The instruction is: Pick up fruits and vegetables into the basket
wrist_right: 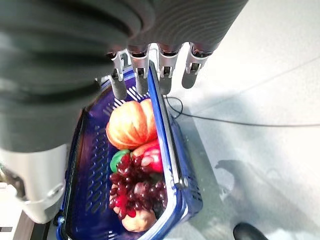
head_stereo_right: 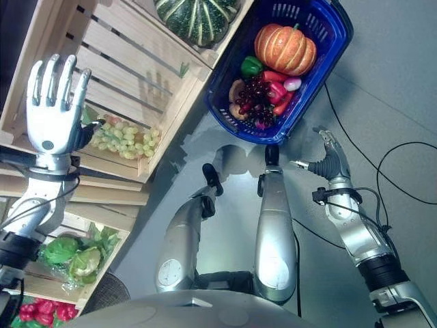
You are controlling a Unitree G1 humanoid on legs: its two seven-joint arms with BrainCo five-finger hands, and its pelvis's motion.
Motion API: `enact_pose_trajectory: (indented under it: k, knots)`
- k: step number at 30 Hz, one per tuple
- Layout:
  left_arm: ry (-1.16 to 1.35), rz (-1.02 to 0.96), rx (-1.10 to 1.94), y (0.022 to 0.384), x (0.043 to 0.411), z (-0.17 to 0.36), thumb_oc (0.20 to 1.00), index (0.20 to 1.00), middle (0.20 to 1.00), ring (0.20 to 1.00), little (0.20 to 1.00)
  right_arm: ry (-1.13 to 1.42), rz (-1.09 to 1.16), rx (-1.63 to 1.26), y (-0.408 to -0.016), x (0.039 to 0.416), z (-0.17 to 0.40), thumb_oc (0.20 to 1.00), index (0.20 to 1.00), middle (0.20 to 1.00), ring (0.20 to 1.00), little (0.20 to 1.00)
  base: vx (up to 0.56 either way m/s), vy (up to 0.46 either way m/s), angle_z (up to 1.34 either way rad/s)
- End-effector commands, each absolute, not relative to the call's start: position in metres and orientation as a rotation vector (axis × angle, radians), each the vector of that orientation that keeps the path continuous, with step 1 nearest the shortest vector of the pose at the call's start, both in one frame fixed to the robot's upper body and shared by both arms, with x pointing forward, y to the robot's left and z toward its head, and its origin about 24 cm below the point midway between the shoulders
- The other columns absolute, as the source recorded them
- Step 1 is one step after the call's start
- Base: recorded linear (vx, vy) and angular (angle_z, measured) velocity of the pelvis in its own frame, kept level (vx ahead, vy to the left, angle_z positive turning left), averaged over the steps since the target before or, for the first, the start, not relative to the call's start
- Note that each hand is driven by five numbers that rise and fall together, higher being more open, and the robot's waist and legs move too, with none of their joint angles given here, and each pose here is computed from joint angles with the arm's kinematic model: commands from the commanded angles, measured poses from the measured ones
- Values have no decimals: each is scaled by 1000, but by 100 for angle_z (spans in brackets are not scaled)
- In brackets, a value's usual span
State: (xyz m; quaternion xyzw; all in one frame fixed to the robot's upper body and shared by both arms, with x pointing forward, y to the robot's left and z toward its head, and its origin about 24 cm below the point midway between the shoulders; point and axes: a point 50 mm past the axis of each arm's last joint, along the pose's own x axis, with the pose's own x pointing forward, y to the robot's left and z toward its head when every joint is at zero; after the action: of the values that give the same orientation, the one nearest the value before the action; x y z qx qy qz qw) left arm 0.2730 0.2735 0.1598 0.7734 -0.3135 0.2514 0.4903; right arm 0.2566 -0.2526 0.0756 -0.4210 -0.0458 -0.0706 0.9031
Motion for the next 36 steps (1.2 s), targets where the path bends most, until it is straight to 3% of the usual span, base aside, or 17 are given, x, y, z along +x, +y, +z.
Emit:
enact_pose_trajectory:
  k: [1,12,24,36]
  knots:
    - [-590,556,1976,284,282,156,1000,1000,1000,1000,1000,-148,-116,-925,-254,251,91,1000,1000,1000,1000,1000,21,92,-13]
    - [-89,351,1756,297,314,120,1000,1000,1000,1000,1000,-183,-64,-942,-246,257,100,1000,1000,1000,1000,1000,23,56,-14]
    - [589,148,1520,329,300,35,1000,1000,1000,1000,1000,-178,-34,-954,-242,263,104,1000,1000,1000,1000,1000,28,46,-6]
    - [689,215,1614,340,285,17,1000,1000,1000,1000,1000,-179,-31,-950,-243,266,104,1000,1000,1000,1000,1000,8,13,-1]
